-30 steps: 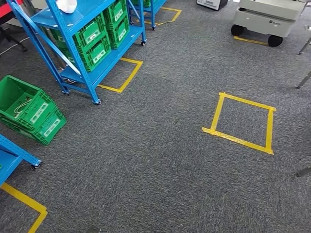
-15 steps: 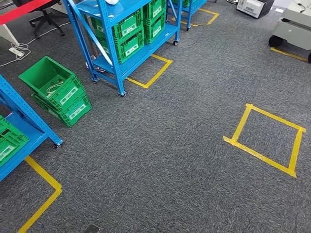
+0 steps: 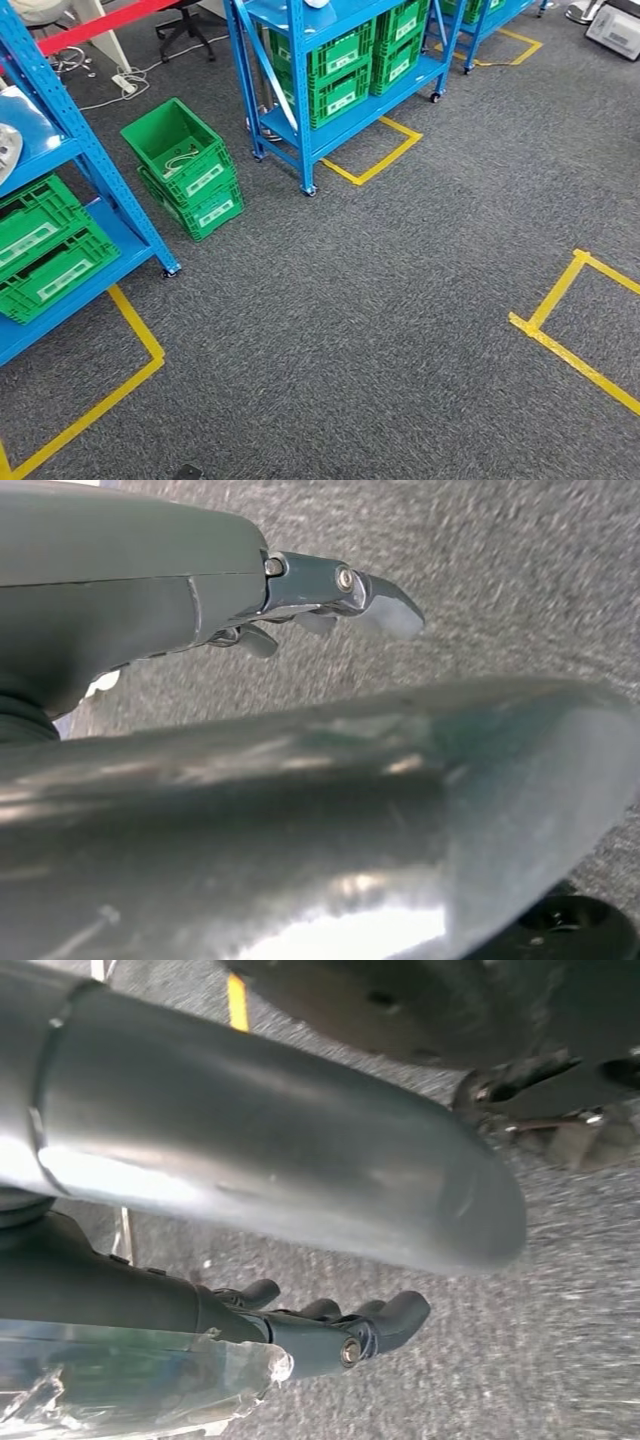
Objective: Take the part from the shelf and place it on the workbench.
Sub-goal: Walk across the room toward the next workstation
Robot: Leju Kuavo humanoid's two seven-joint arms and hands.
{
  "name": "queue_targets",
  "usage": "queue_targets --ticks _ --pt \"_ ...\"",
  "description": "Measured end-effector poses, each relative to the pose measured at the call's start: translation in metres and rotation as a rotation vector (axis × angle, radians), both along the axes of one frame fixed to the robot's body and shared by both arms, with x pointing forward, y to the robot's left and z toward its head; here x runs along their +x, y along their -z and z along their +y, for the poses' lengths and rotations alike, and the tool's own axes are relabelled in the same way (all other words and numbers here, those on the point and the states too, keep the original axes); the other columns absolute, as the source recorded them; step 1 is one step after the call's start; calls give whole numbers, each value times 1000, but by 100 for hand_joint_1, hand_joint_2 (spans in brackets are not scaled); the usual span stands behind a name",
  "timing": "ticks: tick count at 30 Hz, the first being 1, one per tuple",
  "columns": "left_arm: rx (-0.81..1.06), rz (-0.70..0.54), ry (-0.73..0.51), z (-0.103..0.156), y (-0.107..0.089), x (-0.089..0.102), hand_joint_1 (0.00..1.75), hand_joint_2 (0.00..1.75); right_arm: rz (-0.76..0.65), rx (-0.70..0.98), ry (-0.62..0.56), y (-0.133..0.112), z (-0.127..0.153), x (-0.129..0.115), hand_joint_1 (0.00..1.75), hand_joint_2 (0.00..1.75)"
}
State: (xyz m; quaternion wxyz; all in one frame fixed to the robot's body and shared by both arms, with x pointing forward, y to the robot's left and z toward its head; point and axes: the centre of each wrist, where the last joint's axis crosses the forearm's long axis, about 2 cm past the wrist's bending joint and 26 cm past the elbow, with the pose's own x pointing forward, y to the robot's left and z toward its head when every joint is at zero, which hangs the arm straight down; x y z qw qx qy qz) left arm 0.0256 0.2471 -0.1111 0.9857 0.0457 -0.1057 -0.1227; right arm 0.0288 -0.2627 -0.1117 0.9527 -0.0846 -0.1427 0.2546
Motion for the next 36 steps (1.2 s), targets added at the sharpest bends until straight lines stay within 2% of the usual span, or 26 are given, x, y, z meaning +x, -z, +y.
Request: queue_targets --ticks 36 --pt "-7 -1 -21 -1 0 1 0 0 -1 4 1 0 4 -4 0 0"
